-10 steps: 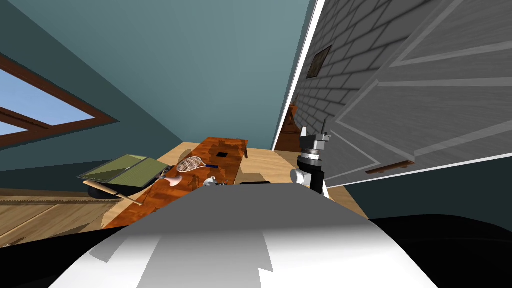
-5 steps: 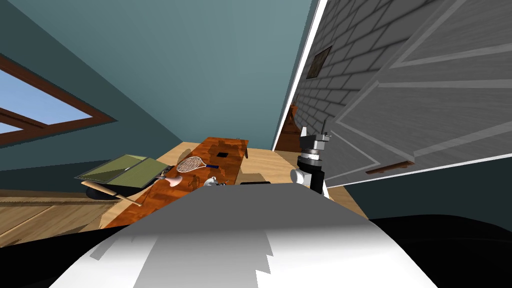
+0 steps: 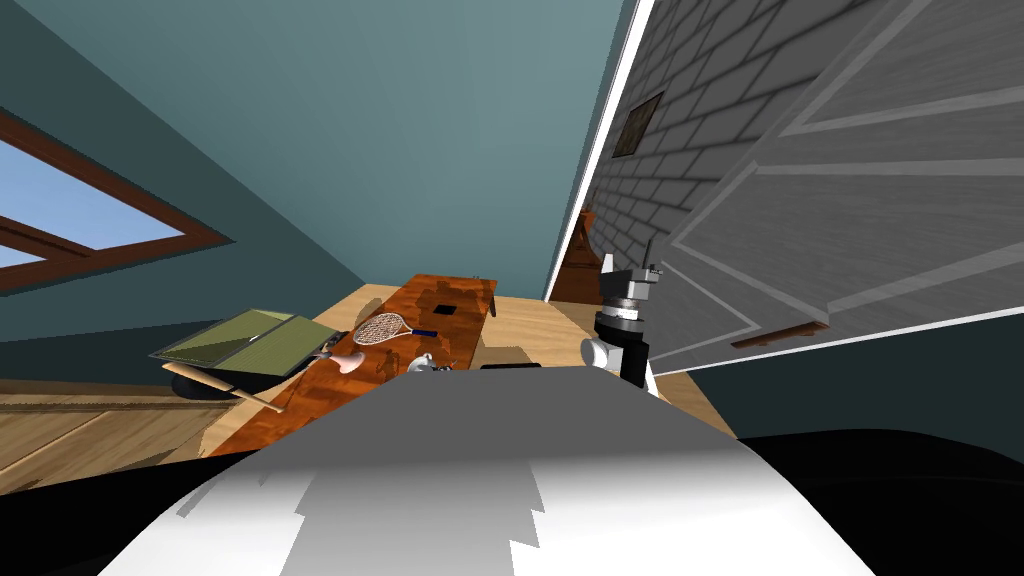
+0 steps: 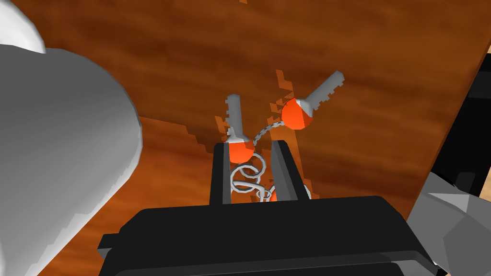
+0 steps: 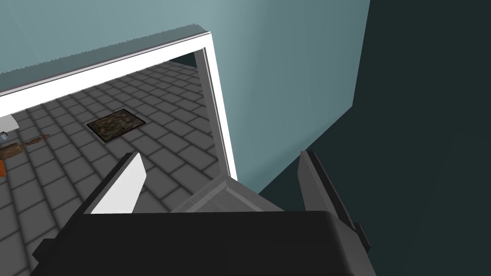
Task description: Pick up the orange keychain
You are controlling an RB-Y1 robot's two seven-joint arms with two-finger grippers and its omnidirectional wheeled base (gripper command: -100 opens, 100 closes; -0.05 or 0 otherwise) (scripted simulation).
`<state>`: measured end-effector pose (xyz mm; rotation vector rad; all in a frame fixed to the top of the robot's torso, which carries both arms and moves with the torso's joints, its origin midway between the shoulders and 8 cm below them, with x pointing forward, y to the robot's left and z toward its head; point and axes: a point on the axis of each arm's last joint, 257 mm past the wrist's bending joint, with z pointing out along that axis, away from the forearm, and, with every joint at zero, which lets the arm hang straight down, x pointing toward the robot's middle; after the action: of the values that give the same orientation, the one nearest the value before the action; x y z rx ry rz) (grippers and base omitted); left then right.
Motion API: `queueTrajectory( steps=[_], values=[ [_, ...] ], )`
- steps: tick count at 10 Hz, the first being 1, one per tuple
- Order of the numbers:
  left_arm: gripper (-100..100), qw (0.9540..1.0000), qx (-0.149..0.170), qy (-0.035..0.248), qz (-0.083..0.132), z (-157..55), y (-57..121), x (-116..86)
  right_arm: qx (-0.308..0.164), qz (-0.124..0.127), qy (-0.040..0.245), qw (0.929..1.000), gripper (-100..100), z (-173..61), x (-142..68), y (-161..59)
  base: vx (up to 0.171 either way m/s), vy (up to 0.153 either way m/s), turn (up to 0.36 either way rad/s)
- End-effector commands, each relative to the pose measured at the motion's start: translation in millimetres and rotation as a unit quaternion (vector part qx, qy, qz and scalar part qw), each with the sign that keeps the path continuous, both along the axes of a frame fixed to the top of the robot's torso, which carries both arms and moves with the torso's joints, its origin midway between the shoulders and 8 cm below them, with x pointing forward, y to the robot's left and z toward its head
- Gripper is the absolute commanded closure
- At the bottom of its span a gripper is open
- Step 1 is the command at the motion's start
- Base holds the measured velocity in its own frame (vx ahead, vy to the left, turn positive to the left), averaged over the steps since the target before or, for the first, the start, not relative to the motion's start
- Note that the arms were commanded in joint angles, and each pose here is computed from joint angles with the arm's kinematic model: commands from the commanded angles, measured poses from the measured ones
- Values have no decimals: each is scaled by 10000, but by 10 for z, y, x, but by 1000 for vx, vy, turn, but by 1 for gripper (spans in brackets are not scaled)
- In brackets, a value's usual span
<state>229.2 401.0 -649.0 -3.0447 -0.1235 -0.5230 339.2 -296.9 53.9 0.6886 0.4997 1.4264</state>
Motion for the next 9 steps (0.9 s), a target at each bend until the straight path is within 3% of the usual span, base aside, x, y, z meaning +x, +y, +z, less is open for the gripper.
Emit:
queueTrajectory(
  steps=[1,7,8,9],
  values=[
    [100,10000,-15,32,-44,48,120,11,0,0,0,10000,0,0,0,0,-11,-53,30],
    [100,9999,-22,46,-111,203,430,70,0,0,0,10000,0,0,0,0,-12,-69,29],
    [100,9999,-10,42,-107,182,394,58,0,0,0,10000,0,0,0,0,-3,-24,10],
    [0,9999,-20,45,-102,187,399,59,0,0,0,10000,0,0,0,0,0,0,0]
  ],
)
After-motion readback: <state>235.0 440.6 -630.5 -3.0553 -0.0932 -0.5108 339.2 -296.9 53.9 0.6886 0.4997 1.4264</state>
